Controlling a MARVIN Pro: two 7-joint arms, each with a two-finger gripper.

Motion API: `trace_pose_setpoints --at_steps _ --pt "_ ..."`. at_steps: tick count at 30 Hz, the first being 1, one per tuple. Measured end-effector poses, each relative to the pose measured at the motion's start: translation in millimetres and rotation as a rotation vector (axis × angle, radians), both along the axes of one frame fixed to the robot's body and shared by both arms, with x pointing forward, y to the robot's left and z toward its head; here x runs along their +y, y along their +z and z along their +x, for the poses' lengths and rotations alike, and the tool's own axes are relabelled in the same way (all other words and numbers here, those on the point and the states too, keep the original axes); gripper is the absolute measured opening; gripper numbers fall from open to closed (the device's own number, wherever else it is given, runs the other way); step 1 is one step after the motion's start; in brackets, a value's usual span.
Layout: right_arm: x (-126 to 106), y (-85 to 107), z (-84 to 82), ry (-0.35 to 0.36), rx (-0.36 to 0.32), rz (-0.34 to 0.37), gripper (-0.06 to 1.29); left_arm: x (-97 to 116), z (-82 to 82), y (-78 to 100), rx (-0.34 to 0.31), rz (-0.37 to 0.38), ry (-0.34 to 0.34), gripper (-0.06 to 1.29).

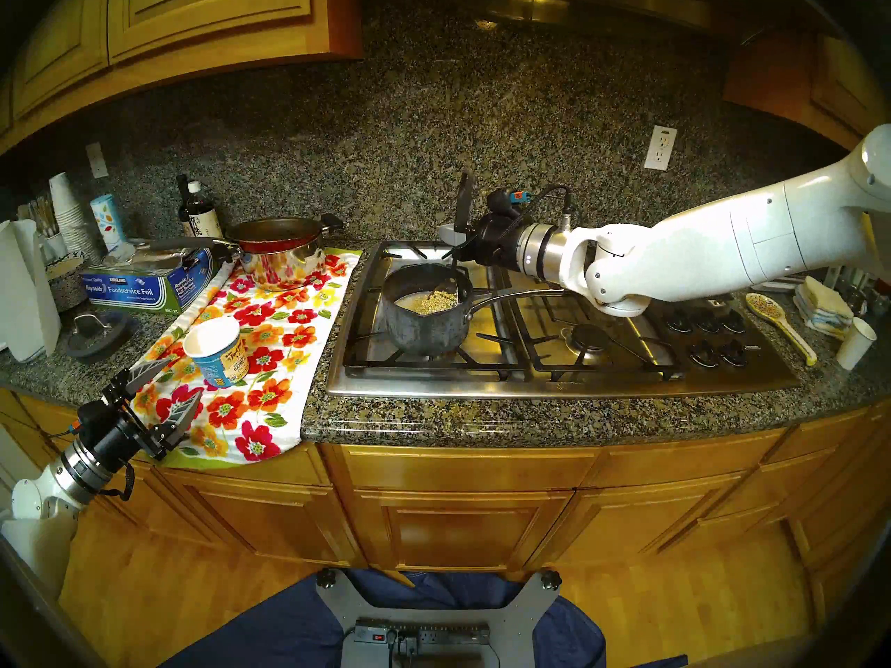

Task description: Pour oats into pot and stir with a spoon

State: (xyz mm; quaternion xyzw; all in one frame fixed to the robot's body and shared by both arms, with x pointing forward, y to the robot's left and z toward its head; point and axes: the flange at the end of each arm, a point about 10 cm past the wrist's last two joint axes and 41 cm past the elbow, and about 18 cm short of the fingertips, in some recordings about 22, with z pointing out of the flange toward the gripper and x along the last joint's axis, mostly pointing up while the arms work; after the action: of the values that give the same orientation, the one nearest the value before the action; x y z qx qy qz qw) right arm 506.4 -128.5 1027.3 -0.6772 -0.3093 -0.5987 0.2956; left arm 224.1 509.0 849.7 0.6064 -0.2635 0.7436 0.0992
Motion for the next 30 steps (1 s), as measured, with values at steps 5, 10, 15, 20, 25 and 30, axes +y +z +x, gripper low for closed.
trace_pose_setpoints --at_steps 5,10,15,20,25,30 --pt "13 0.3 8.4 0.02 0.002 0.008 0.03 0 0.0 0.0 0.0 0.0 0.0 1.23" --pt "23 2.0 10.1 0.038 0.002 0.018 0.03 0 0.0 0.0 0.0 0.0 0.0 1.23" --pt "34 5.7 8.1 0.062 0.003 0.036 0.03 0 0.0 0.0 0.0 0.0 0.0 1.23" --pt "41 4.5 -2.4 0.08 0.025 0.058 0.03 0 0.0 0.0 0.0 0.0 0.0 1.23" --pt "46 1.3 -18.2 0.093 0.056 0.077 0.03 0 0.0 0.0 0.0 0.0 0.0 1.23" --pt "44 -0.5 -30.7 0.087 0.075 0.087 0.03 0 0.0 0.0 0.0 0.0 0.0 1.23"
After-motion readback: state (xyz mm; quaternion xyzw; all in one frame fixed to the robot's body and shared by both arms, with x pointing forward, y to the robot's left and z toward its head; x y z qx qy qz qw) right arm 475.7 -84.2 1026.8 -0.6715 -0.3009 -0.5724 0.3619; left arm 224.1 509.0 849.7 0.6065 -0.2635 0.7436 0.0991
